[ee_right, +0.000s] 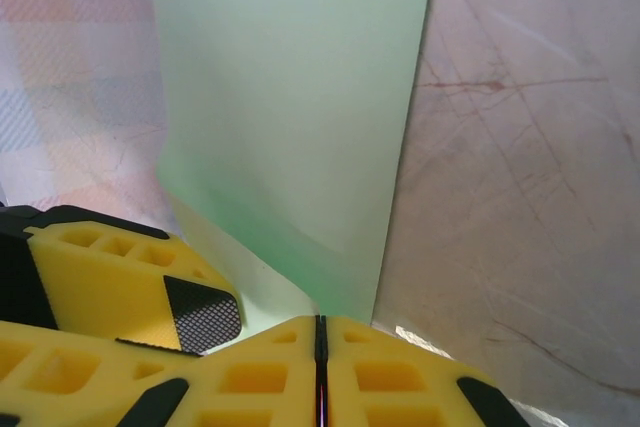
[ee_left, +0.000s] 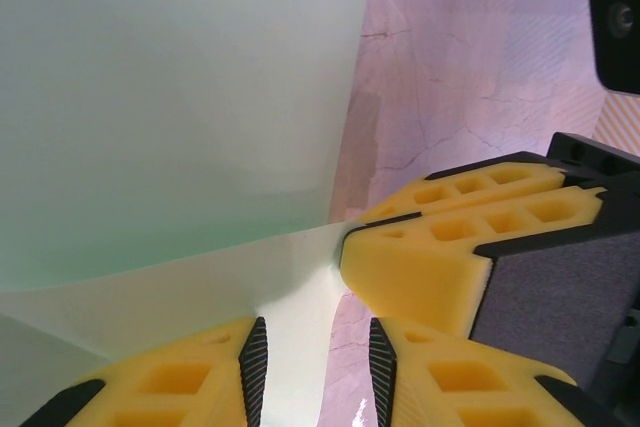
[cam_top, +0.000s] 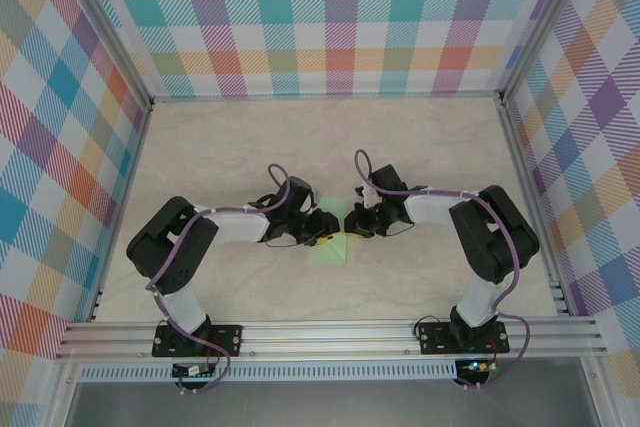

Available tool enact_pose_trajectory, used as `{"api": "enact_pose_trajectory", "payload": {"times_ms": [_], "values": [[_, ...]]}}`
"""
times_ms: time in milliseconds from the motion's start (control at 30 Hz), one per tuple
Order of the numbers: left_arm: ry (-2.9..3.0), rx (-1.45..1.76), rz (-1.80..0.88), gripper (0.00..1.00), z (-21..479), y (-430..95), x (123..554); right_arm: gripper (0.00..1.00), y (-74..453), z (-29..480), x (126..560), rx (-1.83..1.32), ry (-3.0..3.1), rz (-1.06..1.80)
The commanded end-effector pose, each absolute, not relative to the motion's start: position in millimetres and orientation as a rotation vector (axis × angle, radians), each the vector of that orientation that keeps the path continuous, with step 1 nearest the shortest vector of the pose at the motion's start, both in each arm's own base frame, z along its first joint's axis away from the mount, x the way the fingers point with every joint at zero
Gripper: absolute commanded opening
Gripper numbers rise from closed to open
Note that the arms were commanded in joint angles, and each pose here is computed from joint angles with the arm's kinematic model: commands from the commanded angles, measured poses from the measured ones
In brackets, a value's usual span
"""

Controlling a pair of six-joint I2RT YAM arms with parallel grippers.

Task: Fold a paper plane with a square sheet of paper (pick it up from the middle)
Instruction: Fold the triangle a second time at the center of the table.

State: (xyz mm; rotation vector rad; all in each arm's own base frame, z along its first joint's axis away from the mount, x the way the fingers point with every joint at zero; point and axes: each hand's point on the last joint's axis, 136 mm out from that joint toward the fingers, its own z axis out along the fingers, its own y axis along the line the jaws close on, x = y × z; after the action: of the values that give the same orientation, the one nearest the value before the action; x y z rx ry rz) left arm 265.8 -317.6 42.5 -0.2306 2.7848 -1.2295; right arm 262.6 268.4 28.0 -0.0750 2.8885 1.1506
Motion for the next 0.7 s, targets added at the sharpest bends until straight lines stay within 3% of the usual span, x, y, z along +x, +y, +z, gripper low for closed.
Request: {"api": "enact_pose_trajectory", "payload": {"times_ms": [0,667], "values": [[2.783,-0.193,-1.231,0.35,44.9,-322.6,268.0,0.10,271.7,28.1,268.5,-0.103,2.885,1.139],[2.824,-0.210,-1.150,0.34,34.9,-314.8,266.3,0.10,270.7,23.0,264.3,-0.090,2.912,1.142]]}}
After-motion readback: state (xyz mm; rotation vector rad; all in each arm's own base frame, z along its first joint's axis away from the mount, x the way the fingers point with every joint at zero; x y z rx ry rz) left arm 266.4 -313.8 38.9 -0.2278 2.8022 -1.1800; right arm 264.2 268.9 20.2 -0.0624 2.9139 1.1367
